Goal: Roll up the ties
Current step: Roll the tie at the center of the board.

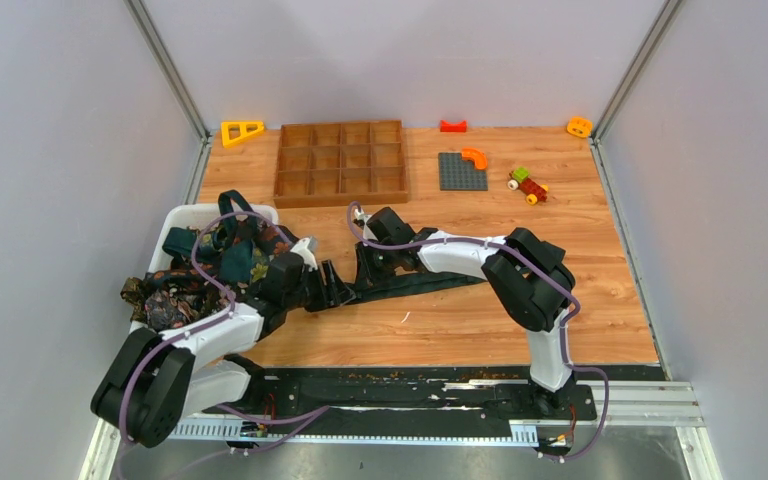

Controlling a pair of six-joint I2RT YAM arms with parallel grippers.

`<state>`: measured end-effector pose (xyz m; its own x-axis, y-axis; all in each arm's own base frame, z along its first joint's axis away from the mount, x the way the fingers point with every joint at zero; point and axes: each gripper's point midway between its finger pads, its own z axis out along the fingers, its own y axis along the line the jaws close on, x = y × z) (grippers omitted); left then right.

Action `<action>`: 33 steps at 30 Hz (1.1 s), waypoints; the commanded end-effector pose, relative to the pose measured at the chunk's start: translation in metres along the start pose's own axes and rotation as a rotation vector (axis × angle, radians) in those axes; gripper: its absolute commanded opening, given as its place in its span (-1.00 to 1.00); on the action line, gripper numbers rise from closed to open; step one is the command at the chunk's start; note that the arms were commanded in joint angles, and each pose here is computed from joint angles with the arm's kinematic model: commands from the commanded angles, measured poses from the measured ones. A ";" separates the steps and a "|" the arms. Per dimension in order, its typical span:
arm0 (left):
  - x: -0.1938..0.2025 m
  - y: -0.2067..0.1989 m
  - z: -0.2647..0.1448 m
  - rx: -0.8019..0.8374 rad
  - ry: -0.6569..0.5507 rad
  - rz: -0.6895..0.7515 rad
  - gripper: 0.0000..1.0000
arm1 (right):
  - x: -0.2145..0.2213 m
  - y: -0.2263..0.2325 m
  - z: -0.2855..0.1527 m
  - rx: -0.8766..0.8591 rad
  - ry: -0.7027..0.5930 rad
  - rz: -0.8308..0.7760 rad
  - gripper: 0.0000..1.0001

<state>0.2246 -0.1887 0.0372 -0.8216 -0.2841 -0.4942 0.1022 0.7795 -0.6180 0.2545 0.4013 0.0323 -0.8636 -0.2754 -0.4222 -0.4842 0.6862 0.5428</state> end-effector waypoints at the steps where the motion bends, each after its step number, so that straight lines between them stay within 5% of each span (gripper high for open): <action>1: -0.007 0.011 -0.010 -0.072 -0.062 -0.048 0.28 | 0.008 -0.013 0.007 0.035 0.007 0.010 -0.88; 15: -0.001 0.021 0.002 -0.092 -0.078 -0.242 0.14 | 0.009 -0.013 0.010 0.027 0.010 0.021 -0.88; 25: 0.009 0.027 0.014 -0.097 -0.049 -0.294 -0.19 | 0.011 -0.014 0.010 0.026 0.011 0.020 -0.88; 33: 0.006 0.026 0.017 -0.109 -0.030 -0.253 -0.88 | -0.006 0.004 0.000 -0.016 -0.023 -0.006 -0.74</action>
<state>0.2393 -0.1882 0.0241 -0.7748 -0.5259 -0.3509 -0.1421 0.6857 -0.7139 0.2564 0.4038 0.0328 -0.8649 -0.2580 -0.4305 -0.4794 0.6785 0.5566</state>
